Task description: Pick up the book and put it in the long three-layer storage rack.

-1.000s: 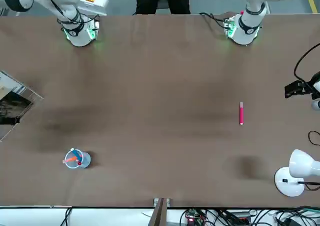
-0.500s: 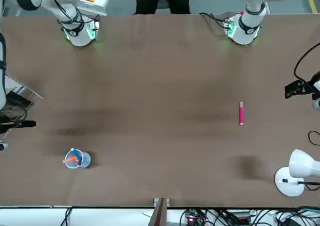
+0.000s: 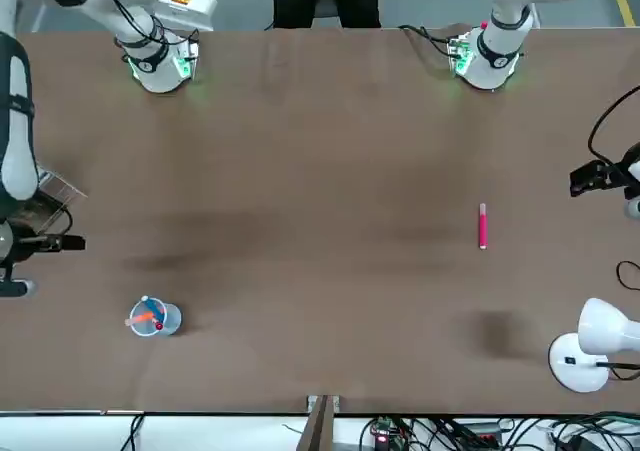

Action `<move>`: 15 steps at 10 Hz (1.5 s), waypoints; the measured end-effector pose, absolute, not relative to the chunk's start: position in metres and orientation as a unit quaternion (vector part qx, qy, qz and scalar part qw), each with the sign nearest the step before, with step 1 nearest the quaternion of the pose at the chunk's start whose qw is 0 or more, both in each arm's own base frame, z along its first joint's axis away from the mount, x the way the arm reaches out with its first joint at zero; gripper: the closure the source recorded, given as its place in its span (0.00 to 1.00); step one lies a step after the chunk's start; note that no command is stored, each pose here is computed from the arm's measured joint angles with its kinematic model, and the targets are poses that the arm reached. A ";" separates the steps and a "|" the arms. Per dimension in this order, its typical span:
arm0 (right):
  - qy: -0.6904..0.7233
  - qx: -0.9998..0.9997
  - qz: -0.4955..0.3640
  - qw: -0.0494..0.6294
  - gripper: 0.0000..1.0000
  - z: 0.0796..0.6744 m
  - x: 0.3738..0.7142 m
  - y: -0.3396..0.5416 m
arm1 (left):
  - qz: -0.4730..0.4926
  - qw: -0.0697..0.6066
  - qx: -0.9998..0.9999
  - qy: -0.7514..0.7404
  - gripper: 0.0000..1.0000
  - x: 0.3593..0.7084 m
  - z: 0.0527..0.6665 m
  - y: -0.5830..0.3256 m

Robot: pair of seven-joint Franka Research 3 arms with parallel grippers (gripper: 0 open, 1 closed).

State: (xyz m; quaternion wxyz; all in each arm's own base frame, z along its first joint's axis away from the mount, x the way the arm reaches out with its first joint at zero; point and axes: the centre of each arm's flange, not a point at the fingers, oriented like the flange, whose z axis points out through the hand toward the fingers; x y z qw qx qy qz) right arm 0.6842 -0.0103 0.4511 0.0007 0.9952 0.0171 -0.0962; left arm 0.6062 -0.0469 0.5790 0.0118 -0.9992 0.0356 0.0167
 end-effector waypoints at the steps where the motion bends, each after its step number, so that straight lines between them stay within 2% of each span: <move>1: 0.023 0.996 -0.090 0.002 0.00 0.461 0.681 -0.005 | 0.017 0.012 -0.999 0.035 0.00 0.606 0.579 -0.046; 7: 0.042 0.998 -0.050 0.020 0.00 0.526 0.657 -0.003 | 0.016 0.012 -0.999 0.034 0.00 0.606 0.580 -0.045; 12: 0.060 0.998 -0.003 0.018 0.00 0.599 0.621 0.010 | 0.015 0.012 -0.999 0.034 0.00 0.606 0.581 -0.045; 15: 0.063 0.998 0.001 0.016 0.00 0.613 0.609 0.015 | 0.015 0.011 -0.999 0.035 0.00 0.606 0.581 -0.046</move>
